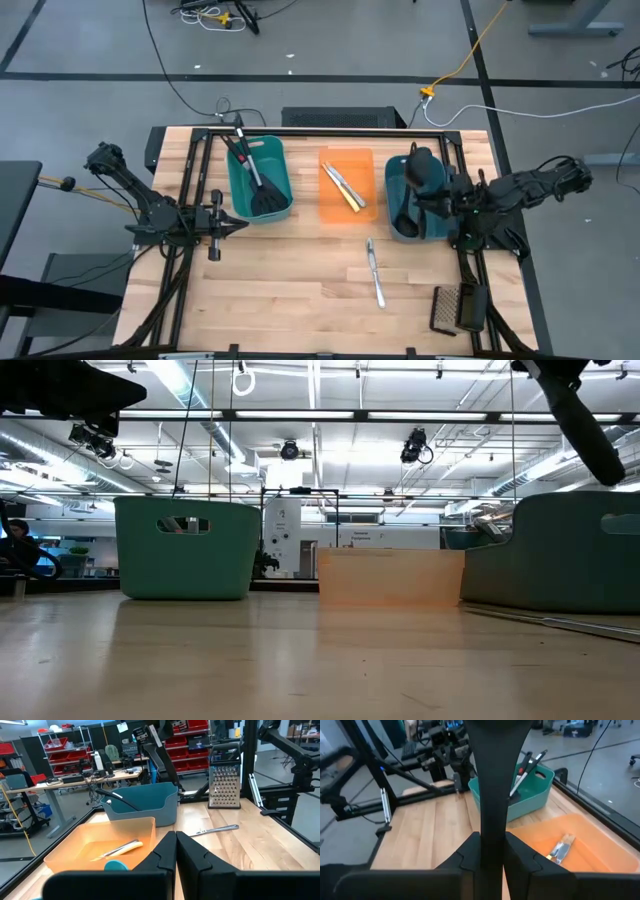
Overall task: Pick & Place Kitchen Items
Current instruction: Put the black serving spoon into the blue bin
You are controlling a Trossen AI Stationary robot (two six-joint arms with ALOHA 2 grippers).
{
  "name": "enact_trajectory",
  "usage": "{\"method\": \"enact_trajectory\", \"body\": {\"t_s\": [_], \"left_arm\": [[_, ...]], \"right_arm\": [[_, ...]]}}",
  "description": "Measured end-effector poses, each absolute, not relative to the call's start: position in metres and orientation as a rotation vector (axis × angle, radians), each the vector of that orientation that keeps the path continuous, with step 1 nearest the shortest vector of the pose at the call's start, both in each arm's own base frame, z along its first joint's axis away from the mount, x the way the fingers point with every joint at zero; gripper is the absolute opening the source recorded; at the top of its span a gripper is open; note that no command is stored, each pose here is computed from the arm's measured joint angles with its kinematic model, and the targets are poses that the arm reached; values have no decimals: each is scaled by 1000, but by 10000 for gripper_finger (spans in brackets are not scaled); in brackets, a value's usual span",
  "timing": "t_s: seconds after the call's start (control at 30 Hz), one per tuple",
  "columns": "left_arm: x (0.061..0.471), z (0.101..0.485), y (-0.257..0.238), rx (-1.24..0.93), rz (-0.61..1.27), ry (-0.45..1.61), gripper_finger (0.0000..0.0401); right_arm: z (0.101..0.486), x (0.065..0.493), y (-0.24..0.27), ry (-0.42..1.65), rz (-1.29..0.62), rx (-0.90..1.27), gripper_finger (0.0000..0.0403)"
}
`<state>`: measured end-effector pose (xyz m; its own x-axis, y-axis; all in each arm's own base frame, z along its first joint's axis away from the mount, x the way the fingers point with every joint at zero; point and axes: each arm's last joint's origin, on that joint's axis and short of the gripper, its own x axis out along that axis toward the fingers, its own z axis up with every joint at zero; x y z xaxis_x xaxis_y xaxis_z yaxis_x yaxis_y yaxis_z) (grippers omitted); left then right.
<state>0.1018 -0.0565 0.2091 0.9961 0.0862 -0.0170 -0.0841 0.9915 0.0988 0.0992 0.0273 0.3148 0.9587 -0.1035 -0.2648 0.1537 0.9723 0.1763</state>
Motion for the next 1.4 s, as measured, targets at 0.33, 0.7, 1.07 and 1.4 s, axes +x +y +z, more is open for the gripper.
{"method": "enact_trajectory", "body": {"t_s": [0.33,0.7,1.07,1.4], "left_arm": [[102,209,-56,129,94,20,13],[102,209,-55,152,121,24,13],[102,209,-55,167,151,29,13],[102,209,-54,186,156,35,13]], "right_arm": [[375,115,27,223,-183,-46,60],[424,112,-6,816,-724,-436,60],[353,127,-28,1405,-666,-897,60],[288,127,-37,1757,-481,-1099,60]]}}
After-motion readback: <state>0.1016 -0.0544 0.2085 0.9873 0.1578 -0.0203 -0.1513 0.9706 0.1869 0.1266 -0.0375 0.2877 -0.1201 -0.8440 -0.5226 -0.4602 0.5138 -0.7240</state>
